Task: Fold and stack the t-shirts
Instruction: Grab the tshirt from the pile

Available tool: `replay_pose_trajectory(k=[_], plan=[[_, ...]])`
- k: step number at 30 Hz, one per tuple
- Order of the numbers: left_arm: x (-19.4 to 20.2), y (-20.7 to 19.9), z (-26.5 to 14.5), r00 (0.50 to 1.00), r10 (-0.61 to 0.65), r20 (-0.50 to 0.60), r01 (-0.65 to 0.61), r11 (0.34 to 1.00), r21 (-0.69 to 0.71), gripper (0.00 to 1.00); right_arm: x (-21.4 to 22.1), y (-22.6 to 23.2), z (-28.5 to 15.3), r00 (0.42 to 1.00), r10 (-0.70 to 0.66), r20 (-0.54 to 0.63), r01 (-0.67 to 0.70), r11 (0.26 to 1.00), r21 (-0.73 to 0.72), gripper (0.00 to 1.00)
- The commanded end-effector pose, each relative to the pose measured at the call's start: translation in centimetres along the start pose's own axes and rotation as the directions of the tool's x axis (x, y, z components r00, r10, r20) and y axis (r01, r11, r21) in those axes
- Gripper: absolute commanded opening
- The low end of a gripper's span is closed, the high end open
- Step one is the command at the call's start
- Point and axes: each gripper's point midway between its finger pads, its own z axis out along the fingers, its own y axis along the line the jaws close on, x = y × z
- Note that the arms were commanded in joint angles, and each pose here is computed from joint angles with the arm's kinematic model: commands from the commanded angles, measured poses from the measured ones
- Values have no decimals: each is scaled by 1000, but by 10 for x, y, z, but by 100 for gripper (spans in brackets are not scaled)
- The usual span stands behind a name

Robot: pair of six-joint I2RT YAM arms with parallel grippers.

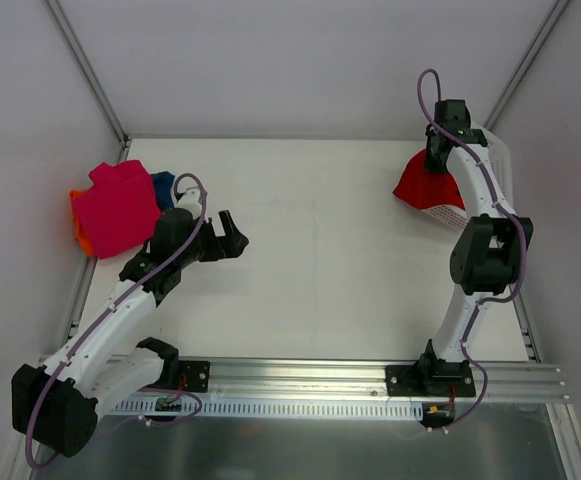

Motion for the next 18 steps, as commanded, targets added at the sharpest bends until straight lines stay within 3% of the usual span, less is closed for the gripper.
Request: replay_pose_trajectory(k=[1,6,13,16,17,18], plan=[[-4,-9,-5,999,24,31,-26,999,45,99,-4,-13,-13,1000,7,20,-8,999,37,15],[-5,-10,-8,999,24,38,-26,998,51,99,33,-3,23,996,2,-94,2,999,37,10],[-5,-10,-10,999,25,42,-27,998,57,99,74,2,55,981,-8,-195,20,998,61,12],[-5,-11,-10,999,25,43,-27,998,59,99,82,2,61,978,-11,-209,25,998,61,27],[-5,-11,-9,999,25,41,-27,998,59,99,84,2,61,978,-13,-210,27,998,63,41],[-5,-11,-10,999,25,40,-28,998,61,99,84,2,60,978,-14,-209,28,998,63,48]])
